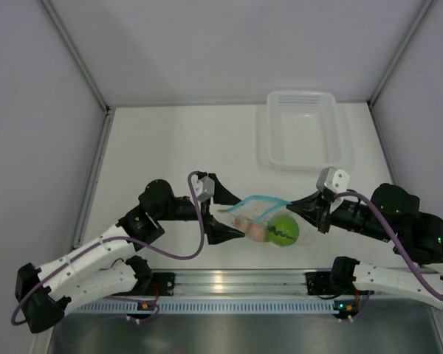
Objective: Open the zip-top bag and remove the fake food
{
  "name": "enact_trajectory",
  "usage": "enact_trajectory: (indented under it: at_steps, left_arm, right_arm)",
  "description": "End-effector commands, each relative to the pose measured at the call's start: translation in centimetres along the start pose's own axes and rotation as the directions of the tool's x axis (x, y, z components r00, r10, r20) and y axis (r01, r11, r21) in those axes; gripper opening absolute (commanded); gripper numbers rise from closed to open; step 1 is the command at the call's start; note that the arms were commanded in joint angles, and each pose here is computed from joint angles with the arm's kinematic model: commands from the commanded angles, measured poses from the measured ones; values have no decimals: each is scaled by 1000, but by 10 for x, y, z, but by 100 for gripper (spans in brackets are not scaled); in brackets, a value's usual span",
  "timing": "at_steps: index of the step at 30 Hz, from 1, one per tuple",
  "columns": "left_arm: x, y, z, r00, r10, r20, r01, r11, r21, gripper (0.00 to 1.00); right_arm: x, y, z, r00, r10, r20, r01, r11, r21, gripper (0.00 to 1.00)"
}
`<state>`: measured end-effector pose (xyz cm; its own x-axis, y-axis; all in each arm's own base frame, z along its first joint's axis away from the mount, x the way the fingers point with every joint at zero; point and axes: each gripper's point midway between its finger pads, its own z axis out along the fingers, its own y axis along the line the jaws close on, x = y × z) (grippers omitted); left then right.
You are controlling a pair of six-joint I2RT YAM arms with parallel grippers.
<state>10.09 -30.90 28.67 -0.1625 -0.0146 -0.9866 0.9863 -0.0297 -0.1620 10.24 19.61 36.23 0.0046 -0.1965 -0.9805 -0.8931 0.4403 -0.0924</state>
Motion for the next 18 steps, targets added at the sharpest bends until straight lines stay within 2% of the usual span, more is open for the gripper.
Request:
enact_trajectory:
  at_steps: [1,7,18]
  left_arm:
    - [-31,1,2,995,81,58,-81,997,-9,98]
    - [-44,10,1,990,124,73,-120,991,-66,98]
    - [-59,37,10,988,133,77,-118,978,-175,95]
  right_arm:
    - [-15,2,-2,996,-29,87,31,999,-20,0]
    - [-9,12,-3,996,-27,90,34,997,-71,0]
    - [-4,35,-5,992,-73,104,94,974,-205,0]
